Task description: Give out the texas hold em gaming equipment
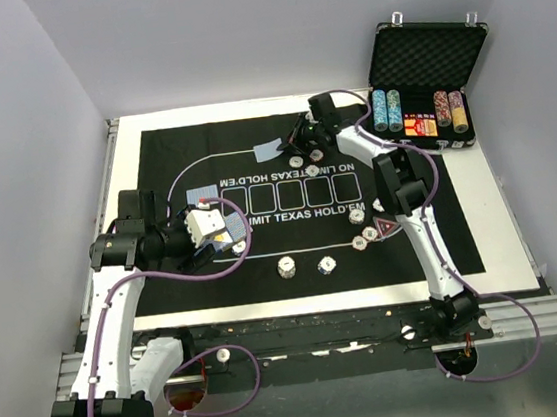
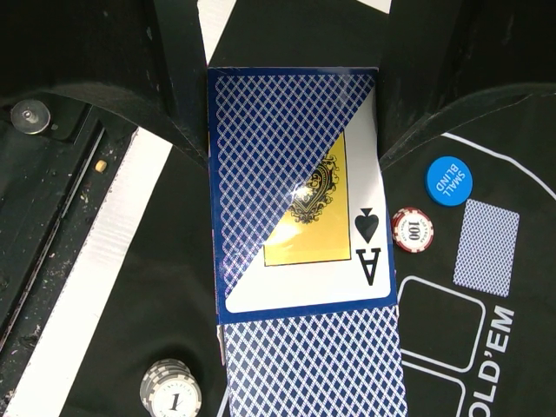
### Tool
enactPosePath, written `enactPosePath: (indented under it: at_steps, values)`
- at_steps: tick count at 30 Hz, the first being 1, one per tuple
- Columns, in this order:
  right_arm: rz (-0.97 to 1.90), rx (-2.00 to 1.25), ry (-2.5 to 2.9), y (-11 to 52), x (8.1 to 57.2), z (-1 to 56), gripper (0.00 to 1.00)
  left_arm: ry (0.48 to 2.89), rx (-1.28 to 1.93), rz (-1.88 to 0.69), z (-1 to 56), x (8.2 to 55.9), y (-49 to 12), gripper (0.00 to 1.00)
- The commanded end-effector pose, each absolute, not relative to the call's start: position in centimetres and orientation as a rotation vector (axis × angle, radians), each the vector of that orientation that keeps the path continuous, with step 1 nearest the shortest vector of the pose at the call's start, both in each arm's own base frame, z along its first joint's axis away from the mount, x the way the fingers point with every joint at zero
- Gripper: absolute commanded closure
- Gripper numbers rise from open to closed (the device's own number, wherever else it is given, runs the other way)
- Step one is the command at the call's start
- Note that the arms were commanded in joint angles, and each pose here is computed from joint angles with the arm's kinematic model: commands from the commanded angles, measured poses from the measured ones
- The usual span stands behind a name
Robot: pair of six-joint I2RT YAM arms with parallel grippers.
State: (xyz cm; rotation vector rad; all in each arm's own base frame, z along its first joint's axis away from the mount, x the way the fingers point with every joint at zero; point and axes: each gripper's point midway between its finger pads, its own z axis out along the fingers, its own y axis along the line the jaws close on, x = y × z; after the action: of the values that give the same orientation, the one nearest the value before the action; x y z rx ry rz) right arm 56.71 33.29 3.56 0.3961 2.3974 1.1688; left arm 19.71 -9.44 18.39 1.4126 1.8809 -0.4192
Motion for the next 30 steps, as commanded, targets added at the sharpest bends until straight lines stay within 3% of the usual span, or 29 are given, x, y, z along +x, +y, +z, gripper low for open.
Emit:
enactPosePath:
  at_steps: [1,6,8,10,14,20,27,30]
  values:
    - [1.004,0.421,2.389,31.5,58.3,2.6,0.99,1.812,1.415,-0.440,19.9,20.0,-10.2,0.53]
    - [0.961,0.418,2.357,30.6,59.0,3.6,0.97,1.819,1.405,-0.444,20.0,20.0,-10.3,0.53]
    - [0.961,0.412,2.363,30.8,59.2,3.6,0.87,1.824,1.404,-0.448,20.0,20.0,-10.3,0.53]
    - [0.966,0.397,2.369,31.0,59.3,3.7,0.69,1.822,1.403,-0.448,20.1,20.0,-10.3,0.53]
    - [0.985,0.380,2.374,31.2,59.2,4.1,0.52,1.820,1.404,-0.449,20.0,19.8,-10.3,0.53]
    - [0.990,0.333,2.364,30.9,58.0,7.5,0.46,1.820,1.407,-0.443,19.8,19.6,-10.2,0.53]
    - [0.772,0.301,2.409,27.1,53.9,10.3,0.43,1.817,1.422,-0.438,19.3,19.3,-10.1,0.53]
    - [0.848,0.239,2.348,27.4,50.9,13.4,0.40,1.816,1.422,-0.439,19.2,19.3,-10.1,0.53]
